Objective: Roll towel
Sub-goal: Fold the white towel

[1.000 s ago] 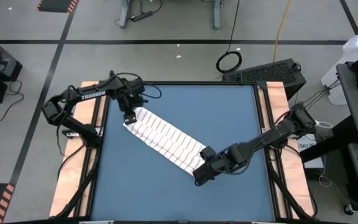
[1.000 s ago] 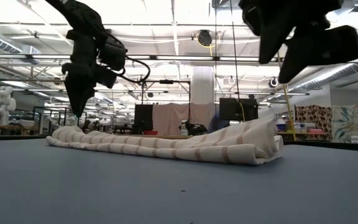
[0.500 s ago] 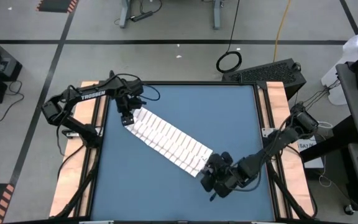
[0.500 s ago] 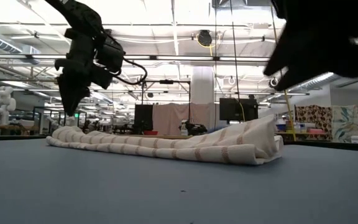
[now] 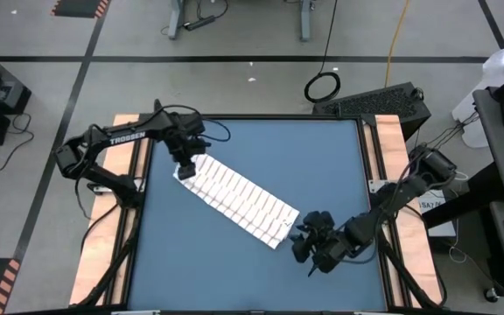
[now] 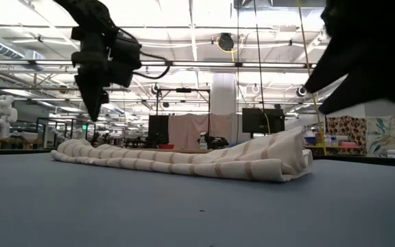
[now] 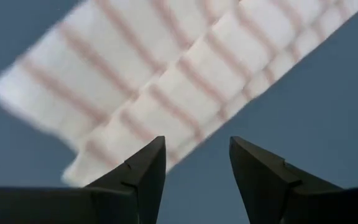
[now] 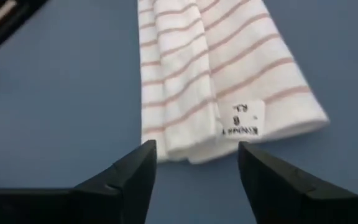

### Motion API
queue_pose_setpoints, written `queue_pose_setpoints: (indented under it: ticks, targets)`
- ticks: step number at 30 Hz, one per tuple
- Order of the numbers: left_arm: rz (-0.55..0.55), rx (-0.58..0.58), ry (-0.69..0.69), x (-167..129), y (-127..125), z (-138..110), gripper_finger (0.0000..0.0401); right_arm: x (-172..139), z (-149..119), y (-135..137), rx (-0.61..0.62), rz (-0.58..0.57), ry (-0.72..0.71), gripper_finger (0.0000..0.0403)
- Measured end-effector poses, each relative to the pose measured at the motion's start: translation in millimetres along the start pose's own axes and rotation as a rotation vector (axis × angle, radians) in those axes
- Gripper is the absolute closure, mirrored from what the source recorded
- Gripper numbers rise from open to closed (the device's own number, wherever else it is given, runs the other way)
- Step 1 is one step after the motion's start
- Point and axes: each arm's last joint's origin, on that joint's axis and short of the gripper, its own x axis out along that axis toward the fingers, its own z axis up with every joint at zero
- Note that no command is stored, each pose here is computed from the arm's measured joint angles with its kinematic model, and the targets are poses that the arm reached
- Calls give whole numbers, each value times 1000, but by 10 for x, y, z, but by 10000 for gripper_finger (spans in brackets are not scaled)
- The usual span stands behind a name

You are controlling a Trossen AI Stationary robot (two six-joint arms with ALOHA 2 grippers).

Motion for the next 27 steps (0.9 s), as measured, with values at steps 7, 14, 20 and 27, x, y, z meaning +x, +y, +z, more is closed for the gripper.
queue_pose_setpoints:
  ticks: [7,14,20,27]
  targets:
    - [-23,81,-6,76,-226,74,218,170,39,-67,52,89,-36,173]
    - [-27,100,-80,140,-430,192,218,256,42,-148,56,28,42,173]
    - [-45,105,-158,187,-623,291,218,357,49,-113,102,66,71,173]
    - [-29,161,-174,225,-765,312,218,486,20,-140,138,42,89,173]
